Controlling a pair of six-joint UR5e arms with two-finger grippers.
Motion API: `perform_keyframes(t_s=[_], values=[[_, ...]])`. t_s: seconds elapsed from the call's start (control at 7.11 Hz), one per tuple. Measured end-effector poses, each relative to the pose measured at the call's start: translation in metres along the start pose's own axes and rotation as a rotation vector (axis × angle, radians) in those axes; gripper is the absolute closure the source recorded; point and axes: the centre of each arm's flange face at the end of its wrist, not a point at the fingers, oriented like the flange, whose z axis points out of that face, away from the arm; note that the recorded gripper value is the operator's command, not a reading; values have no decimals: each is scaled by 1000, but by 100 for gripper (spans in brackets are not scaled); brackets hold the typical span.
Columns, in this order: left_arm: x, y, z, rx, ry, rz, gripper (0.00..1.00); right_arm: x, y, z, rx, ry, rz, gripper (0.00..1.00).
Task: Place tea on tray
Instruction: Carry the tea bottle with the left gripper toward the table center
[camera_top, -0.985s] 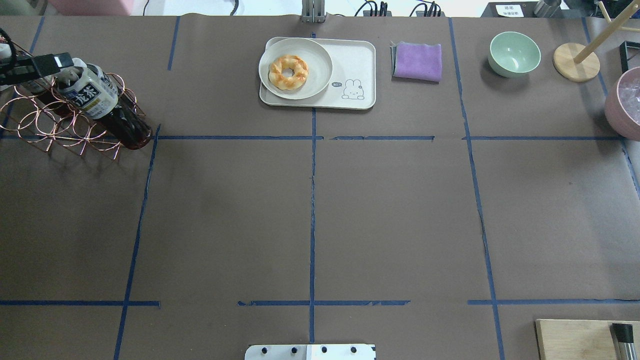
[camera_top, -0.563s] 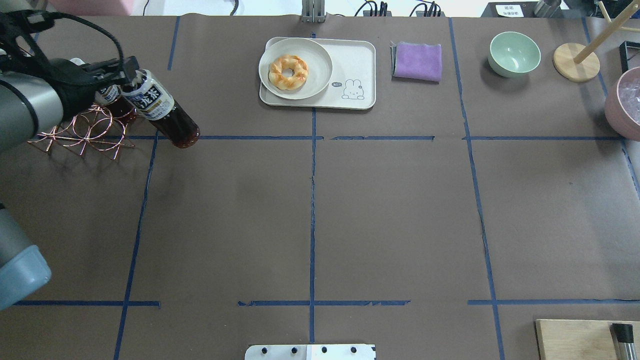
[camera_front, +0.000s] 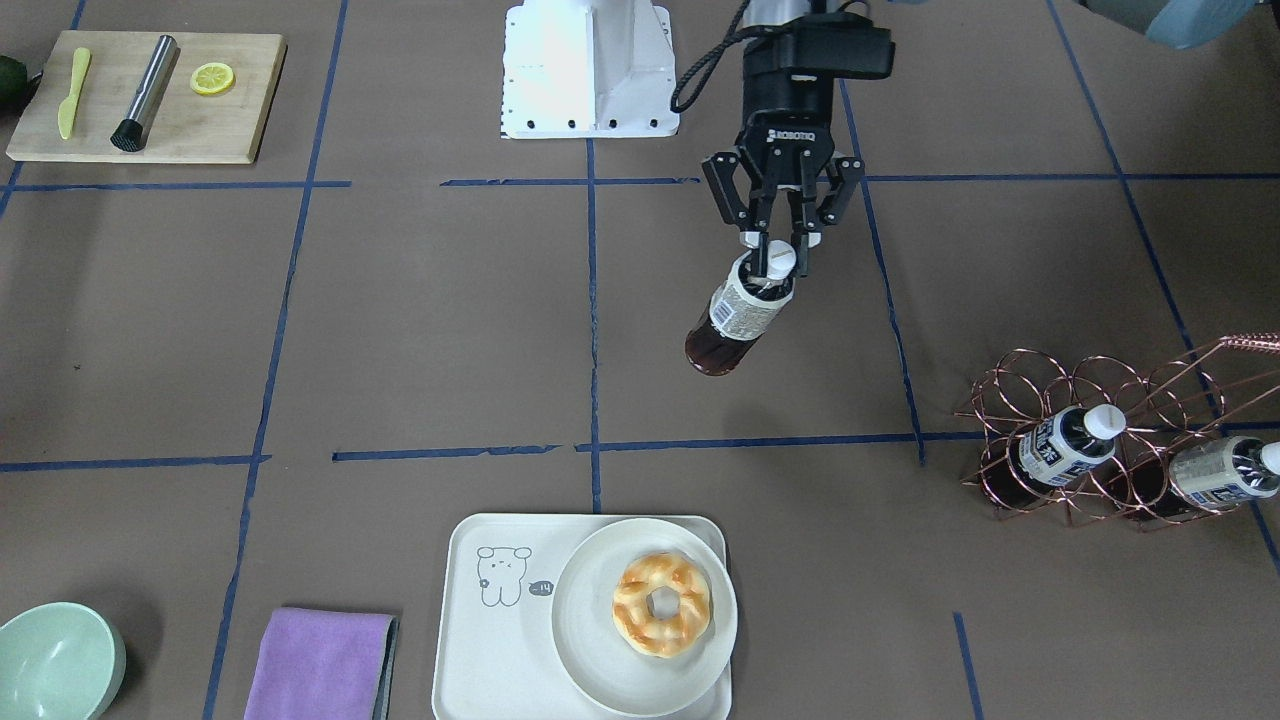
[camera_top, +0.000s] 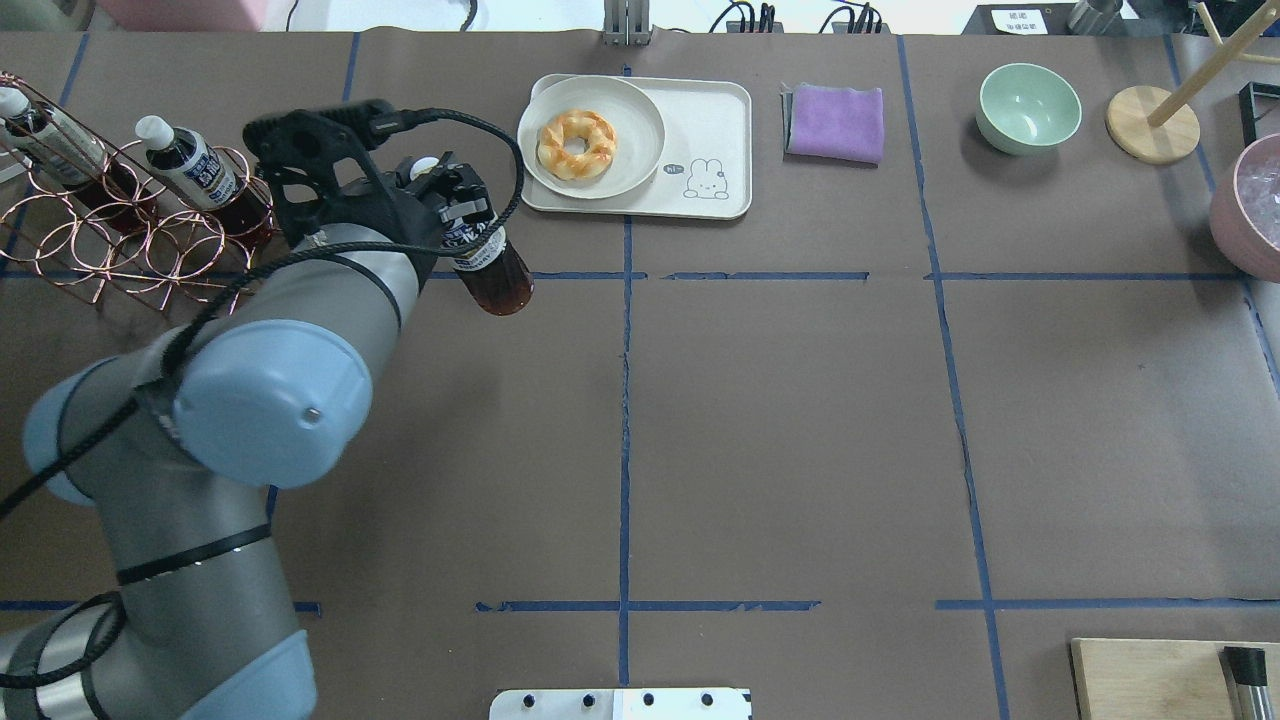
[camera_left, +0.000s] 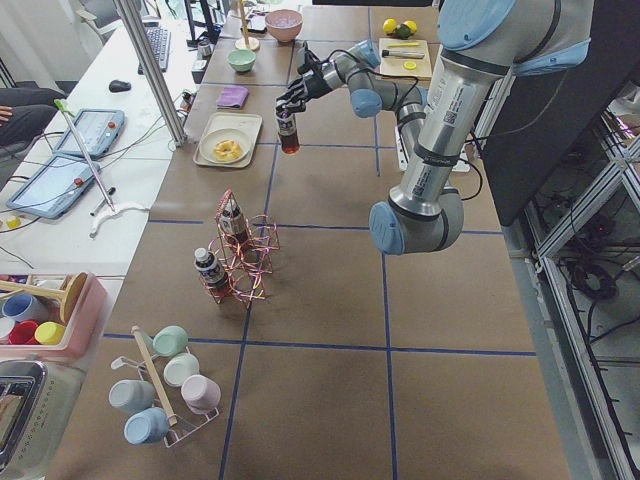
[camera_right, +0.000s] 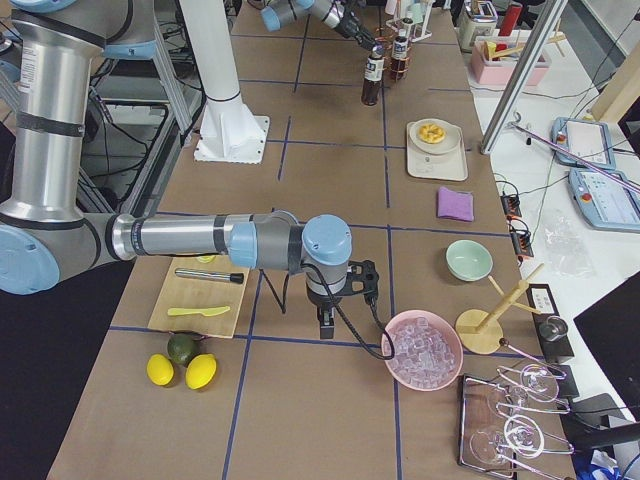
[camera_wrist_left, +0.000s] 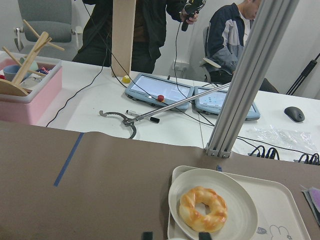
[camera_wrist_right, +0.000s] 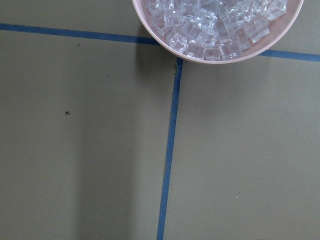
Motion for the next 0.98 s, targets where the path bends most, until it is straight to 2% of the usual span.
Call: perform_keyframes(t_s=[0.42, 0.98], values=[[94, 48, 28, 86, -58, 8, 100, 0, 0, 0, 0, 0, 1, 0], [131, 88, 45, 91, -89, 59, 95, 0, 0, 0, -1, 0, 2, 0]])
